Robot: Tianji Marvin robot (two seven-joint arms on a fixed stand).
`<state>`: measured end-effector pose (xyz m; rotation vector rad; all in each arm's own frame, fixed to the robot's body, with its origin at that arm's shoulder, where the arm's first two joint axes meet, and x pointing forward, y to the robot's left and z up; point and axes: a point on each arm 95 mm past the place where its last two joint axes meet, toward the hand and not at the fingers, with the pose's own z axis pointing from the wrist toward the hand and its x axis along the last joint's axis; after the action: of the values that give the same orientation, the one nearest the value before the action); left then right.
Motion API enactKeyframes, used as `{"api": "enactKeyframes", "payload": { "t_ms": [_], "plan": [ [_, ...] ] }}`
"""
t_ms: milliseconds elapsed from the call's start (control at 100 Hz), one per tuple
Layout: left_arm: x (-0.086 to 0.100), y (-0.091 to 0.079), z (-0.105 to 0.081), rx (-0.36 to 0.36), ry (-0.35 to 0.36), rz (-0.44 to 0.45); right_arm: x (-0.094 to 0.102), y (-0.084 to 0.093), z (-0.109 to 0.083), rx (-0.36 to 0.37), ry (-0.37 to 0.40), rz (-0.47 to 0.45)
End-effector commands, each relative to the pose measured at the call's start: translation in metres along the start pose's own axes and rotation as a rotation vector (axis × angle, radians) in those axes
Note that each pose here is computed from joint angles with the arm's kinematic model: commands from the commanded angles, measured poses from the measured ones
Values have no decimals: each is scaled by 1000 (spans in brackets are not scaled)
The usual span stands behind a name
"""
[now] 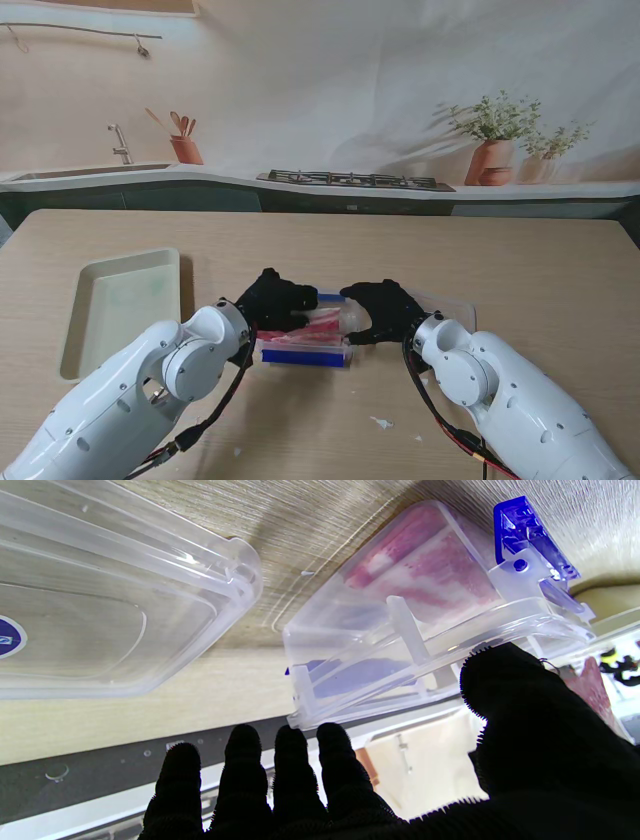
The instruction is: Separate the bacon slices onto the tray
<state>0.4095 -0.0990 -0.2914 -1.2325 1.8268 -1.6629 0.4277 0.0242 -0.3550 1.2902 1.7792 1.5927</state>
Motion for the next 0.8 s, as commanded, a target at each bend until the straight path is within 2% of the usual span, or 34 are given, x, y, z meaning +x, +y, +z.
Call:
{"api": "enactKeyframes", "payload": {
  "t_ms": [0, 210, 440, 790],
  "plan": [
    [2, -9, -7, 12, 12, 16, 4, -6, 1, 19, 6, 7],
    [-13, -35, -35, 63, -9, 59, 4, -5, 0, 15, 5, 7],
    [-45, -55, -70, 104, -84, 77, 4, -5, -1, 12, 6, 8],
    [-97, -53, -113, 100, -251, 54, 5, -5, 0, 15, 7, 10]
  ]
}}
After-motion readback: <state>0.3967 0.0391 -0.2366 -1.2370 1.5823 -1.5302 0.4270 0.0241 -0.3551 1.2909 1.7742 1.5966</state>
